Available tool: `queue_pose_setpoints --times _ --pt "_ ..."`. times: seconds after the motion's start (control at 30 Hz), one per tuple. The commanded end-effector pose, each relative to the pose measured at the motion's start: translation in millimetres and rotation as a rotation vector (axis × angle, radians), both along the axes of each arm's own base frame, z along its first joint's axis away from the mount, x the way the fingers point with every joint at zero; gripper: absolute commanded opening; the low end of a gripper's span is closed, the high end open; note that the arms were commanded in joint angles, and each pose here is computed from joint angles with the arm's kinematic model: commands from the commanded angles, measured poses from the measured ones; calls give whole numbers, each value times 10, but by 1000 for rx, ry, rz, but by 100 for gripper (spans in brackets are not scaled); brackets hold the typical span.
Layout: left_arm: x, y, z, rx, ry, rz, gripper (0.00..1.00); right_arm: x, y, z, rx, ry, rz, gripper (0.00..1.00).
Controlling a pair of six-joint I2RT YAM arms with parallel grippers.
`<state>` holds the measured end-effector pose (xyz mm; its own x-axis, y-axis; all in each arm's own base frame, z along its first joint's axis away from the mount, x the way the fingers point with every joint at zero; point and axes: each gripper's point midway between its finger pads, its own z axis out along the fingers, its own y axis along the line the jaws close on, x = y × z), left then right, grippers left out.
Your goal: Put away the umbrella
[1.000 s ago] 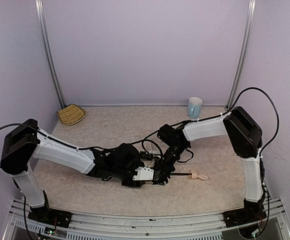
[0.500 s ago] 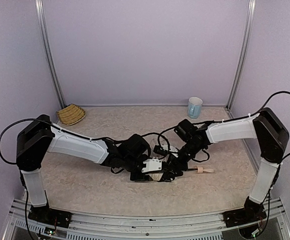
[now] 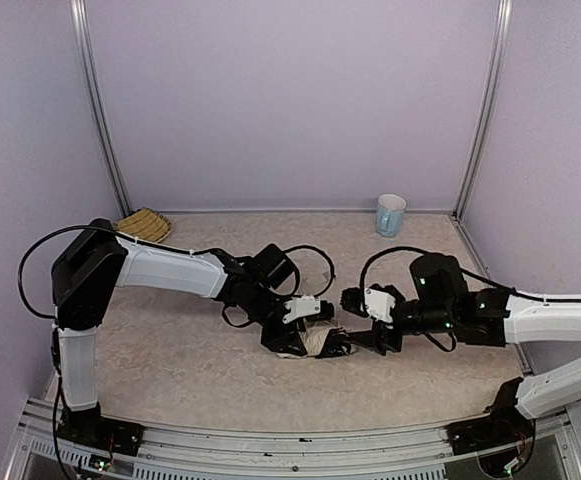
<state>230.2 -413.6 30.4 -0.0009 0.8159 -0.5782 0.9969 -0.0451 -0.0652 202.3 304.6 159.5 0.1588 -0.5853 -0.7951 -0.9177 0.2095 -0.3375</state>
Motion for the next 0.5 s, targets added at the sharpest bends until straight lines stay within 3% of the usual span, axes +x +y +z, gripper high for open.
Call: queue_pose_setpoints --times 0.0,0.23,0.47 --pt "-802 757 -789 371 419 8 39 -131 197 -25 -66 -267 24 70" --pt "-801 769 -817 393 468 4 38 -25 391 -675 -369 -306 56 78" --pt "-827 804 -817 401 492 -13 36 210 425 -1038 -546 -346 41 80"
